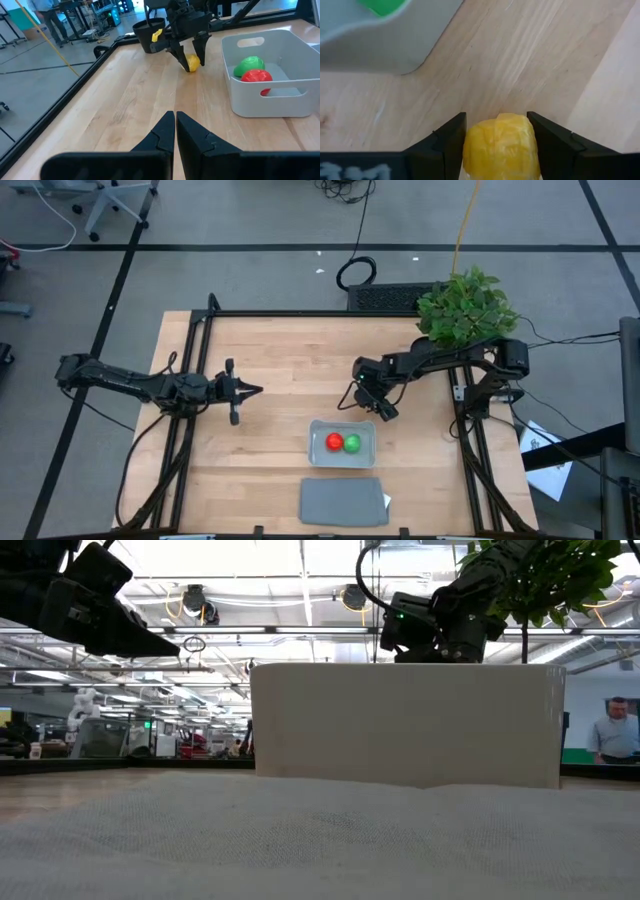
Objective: Pick and placing Produce into tupperware
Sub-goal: Put the yellow pineapple into the gray bin
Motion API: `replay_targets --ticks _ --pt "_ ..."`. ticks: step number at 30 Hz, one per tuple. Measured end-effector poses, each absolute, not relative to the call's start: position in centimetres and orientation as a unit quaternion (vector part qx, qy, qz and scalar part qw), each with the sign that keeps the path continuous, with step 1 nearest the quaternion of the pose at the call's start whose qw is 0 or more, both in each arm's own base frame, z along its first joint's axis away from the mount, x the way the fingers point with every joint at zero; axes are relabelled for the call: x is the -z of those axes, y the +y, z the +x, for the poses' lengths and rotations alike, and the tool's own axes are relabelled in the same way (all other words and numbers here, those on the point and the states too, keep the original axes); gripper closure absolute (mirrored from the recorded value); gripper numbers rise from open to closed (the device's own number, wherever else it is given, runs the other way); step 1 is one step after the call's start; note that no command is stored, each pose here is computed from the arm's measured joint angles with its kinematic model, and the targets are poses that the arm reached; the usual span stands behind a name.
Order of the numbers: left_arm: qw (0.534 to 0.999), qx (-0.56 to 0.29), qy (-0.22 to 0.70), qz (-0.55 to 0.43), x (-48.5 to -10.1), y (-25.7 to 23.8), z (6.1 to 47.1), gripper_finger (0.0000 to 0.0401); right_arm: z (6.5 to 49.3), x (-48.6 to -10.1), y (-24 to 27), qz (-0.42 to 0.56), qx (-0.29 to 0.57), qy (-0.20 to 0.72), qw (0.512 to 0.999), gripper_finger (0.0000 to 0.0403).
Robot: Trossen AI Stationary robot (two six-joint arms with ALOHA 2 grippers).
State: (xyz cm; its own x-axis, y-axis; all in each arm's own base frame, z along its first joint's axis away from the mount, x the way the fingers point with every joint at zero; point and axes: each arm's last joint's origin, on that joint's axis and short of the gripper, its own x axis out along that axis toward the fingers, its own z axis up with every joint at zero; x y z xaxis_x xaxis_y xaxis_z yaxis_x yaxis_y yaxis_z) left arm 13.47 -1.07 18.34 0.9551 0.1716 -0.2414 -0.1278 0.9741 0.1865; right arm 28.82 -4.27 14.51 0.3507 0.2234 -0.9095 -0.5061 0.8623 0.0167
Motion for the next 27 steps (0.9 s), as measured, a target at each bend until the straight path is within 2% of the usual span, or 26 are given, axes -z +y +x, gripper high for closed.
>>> replay_targets --ticks 14,27 --pt "0.985 -0.076 0.129 0.081 -18.3 -1.1 13.5 0.038 28.0 -18.3 -4.2 -0.14 -0.197 0.474 0.847 0.0217" --pt "0.986 -0.077 0.128 0.078 -18.3 -1.1 13.5 0.038 27.6 -19.5 -4.0 -0.14 -0.19 0.455 0.859 0.0216"
